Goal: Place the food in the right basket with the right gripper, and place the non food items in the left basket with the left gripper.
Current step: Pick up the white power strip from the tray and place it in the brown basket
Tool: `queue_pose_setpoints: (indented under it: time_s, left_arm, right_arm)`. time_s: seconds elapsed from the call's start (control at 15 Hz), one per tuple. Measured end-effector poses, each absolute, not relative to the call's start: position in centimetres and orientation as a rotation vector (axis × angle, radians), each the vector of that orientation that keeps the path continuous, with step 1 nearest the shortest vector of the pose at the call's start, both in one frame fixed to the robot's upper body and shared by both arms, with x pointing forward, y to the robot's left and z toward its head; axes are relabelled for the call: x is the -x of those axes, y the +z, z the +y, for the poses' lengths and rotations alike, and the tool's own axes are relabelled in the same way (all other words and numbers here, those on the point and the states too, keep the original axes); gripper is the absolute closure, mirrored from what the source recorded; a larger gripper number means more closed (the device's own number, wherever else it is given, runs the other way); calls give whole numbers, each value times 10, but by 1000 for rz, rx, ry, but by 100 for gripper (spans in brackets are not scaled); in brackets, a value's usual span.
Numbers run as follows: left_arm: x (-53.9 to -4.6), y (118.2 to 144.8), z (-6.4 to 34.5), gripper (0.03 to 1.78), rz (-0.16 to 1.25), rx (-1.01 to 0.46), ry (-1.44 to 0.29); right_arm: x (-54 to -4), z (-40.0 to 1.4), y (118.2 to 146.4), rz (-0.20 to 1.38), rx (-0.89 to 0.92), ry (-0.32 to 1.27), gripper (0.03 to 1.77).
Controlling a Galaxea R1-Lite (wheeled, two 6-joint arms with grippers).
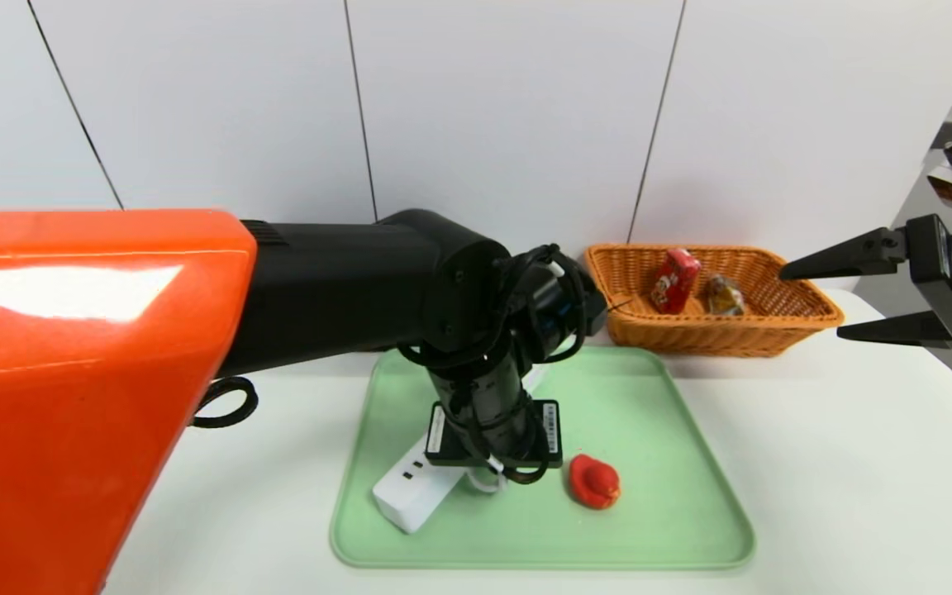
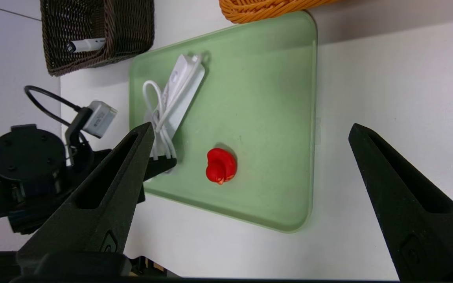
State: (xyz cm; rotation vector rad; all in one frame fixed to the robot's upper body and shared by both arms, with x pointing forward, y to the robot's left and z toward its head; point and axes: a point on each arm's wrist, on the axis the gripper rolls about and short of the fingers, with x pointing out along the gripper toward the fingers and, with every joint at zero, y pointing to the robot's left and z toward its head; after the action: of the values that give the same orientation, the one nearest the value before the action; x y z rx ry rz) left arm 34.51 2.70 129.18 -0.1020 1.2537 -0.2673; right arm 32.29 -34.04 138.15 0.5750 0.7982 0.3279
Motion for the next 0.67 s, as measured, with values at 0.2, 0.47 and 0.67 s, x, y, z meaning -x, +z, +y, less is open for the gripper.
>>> queue_pose_setpoints:
  time_s: [0.2, 0.47, 0.67]
  left_arm:
    - [-342, 1307, 30, 173, 1213, 145, -302]
    - [-341, 1326, 32, 173, 1139, 207, -359]
    - [-331, 1349, 36, 173, 1120, 268, -469]
  right_arm:
    - [-321, -340, 1382, 797, -575, 329, 9]
    - [-320, -339, 1382, 798, -574, 331, 9]
    - [-320, -339, 1382, 798, -573, 331, 9]
